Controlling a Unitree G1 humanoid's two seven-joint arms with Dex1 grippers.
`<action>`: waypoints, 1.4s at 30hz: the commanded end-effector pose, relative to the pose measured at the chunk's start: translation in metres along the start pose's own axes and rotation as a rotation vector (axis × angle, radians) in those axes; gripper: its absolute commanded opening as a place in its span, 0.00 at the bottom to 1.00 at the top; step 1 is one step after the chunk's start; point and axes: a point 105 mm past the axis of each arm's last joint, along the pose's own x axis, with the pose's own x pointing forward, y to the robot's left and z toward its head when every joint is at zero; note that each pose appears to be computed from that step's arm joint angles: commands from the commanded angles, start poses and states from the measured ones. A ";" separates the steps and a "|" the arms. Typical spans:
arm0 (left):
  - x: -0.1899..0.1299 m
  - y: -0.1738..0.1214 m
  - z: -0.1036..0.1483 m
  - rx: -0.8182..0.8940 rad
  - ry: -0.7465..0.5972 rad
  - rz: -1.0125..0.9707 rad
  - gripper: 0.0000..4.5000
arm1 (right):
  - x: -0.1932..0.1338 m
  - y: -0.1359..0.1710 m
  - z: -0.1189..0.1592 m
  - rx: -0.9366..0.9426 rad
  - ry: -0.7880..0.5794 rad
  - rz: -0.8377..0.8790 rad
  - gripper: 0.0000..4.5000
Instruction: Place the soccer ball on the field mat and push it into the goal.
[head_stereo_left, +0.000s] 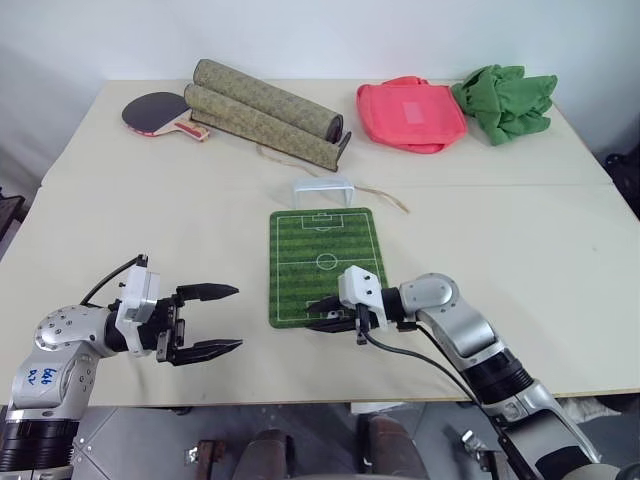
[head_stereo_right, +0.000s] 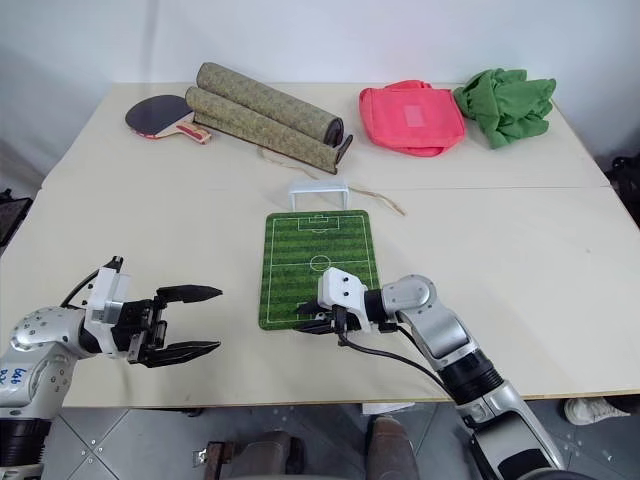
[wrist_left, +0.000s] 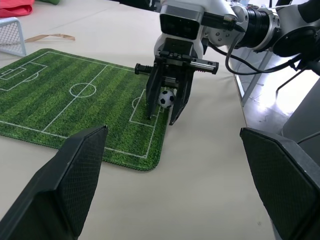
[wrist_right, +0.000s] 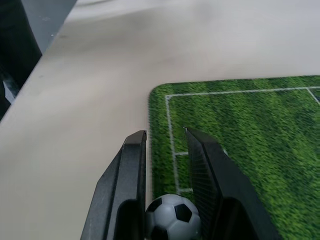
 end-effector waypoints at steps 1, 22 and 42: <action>0.005 -0.003 0.008 0.034 -0.013 -0.017 1.00 | -0.001 -0.008 0.003 -0.042 -0.015 -0.014 0.19; 0.002 -0.003 0.011 0.038 -0.012 -0.004 1.00 | 0.002 -0.023 0.007 0.015 -0.073 0.016 0.47; 0.001 -0.002 0.007 0.037 -0.015 0.007 1.00 | -0.023 -0.022 0.052 -0.113 -0.309 0.025 0.99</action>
